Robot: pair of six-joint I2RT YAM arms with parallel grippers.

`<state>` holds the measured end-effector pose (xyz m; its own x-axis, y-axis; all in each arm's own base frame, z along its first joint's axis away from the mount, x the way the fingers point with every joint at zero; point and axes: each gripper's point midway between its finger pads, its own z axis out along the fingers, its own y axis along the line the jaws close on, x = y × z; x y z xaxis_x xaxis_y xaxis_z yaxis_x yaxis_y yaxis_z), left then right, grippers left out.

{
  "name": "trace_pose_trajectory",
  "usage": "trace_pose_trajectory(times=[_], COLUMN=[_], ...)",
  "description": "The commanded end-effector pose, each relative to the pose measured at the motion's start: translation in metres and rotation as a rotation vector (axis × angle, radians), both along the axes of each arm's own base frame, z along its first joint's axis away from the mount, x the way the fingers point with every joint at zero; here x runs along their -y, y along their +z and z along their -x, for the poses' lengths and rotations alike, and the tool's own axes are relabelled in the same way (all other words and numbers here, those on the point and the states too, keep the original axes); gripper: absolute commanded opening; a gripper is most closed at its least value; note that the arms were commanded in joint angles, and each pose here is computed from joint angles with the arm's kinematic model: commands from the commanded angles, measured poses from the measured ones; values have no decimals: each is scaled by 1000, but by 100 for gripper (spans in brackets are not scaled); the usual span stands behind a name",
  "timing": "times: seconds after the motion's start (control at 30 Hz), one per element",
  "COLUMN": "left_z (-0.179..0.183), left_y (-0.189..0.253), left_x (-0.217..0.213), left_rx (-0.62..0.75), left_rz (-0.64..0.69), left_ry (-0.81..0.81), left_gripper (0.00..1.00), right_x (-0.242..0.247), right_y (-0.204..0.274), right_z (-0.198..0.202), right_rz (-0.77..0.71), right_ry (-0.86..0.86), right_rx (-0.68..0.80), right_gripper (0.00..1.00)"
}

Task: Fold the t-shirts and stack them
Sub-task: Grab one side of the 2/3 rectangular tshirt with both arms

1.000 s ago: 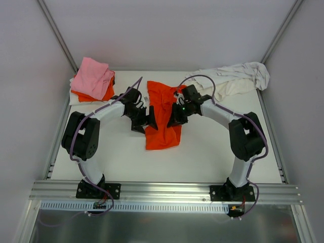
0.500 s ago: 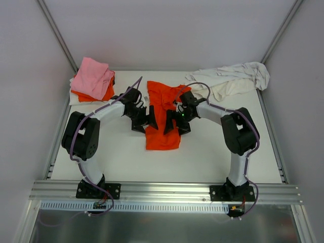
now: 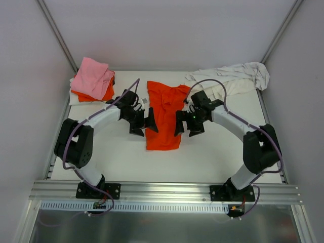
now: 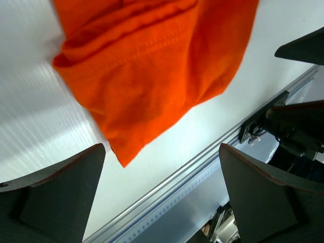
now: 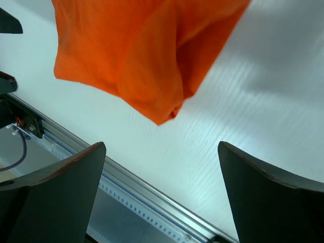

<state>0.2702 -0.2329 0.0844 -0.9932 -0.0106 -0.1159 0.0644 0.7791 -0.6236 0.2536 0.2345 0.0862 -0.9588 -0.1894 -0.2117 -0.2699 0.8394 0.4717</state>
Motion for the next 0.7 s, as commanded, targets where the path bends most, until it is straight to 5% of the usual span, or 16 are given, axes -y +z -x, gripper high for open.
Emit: trace_pose_trajectory(times=[0.0, 0.3, 0.67], left_z=[20, 52, 42], left_y=[26, 0, -40], left_x=[2, 5, 4], left_rx=[69, -39, -66], left_rz=[79, 159, 115], left_ry=[-59, -41, -24], left_gripper=[99, 99, 99], right_x=[26, 17, -14], right_y=[12, -16, -40], right_z=[17, 39, 29], right_rz=[48, -5, -24], right_ry=[-18, -74, -49], right_rx=[38, -44, -85], right_gripper=[99, 99, 100])
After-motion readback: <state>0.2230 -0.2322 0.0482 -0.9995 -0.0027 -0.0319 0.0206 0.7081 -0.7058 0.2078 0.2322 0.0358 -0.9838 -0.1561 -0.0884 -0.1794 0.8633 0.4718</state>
